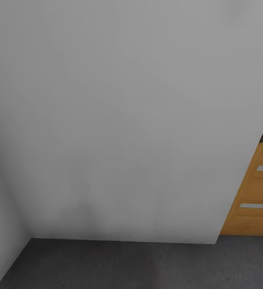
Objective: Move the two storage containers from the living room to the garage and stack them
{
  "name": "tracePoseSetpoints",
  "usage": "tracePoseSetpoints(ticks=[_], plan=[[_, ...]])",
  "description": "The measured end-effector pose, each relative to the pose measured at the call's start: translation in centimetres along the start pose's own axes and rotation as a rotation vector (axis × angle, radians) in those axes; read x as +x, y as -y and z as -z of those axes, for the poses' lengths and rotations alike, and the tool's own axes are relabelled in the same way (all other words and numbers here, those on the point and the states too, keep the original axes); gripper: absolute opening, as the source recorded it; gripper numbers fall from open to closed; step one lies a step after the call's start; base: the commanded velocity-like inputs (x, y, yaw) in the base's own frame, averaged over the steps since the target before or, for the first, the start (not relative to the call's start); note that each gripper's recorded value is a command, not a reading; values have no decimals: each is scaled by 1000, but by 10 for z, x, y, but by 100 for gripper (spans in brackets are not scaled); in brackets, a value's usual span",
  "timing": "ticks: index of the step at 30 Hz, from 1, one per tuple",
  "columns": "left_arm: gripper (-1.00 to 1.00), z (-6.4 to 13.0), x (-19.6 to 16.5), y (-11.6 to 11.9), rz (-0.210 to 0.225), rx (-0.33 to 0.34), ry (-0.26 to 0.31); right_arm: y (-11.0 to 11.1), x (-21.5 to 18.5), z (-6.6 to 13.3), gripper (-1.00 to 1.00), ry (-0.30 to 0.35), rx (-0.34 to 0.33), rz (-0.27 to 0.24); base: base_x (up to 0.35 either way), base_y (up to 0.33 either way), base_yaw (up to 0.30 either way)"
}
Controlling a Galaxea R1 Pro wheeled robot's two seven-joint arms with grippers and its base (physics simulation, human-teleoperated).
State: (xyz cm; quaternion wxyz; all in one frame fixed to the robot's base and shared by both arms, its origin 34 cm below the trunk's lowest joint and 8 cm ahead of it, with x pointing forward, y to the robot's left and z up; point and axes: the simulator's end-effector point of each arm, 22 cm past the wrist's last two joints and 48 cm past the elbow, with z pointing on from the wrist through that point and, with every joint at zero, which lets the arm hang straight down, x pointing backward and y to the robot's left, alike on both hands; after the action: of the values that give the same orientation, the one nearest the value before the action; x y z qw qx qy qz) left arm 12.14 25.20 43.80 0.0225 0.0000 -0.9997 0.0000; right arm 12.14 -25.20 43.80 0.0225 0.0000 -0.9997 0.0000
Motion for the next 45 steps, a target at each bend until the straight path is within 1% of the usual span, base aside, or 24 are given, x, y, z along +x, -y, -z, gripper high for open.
tracePoseSetpoints(ticks=[2, 5, 8, 11, 14, 19, 21, 25, 32, 45], plan=[[100, 0, -9, 8, 20, 9, 23, 5, -2, 0, 100, 9, 7, 18, 0, 0, 0], [100, 1, -20, 21, 38, 27, 55, 5, -5, 0, 100, 19, 8, 20, 0, 0, 0], [100, 1, -22, 22, 30, 30, 55, 6, -4, 0, 100, 15, 9, 27, 0, 0, 0], [100, 1, -24, 26, 31, 37, 55, 6, -7, 0, 100, 31, 8, 30, 0, 0, -39], [100, 1, -24, 27, 31, 37, 56, 4, -11, 0, 100, 47, 5, 24, 0, 0, -176], [100, 1, -25, 27, 27, 37, 58, 3, -12, 0, 100, 51, 6, 17, 0, 0, -253], [100, 1, -25, 24, 22, 33, 59, 4, -12, 0, 100, 52, 7, 13, 0, 0, -283], [100, 1, -27, 6, 12, 8, 62, 3, -12, 0, 100, 52, 6, 10, 0, 0, -289], [100, 1, -27, -24, 10, -30, 63, 4, -12, 0, 100, 51, 8, 9, 0, 0, -291], [100, 1, -27, -25, 9, -32, 63, 5, -12, 0, 100, 51, 9, 10, 0, 0, -292]])
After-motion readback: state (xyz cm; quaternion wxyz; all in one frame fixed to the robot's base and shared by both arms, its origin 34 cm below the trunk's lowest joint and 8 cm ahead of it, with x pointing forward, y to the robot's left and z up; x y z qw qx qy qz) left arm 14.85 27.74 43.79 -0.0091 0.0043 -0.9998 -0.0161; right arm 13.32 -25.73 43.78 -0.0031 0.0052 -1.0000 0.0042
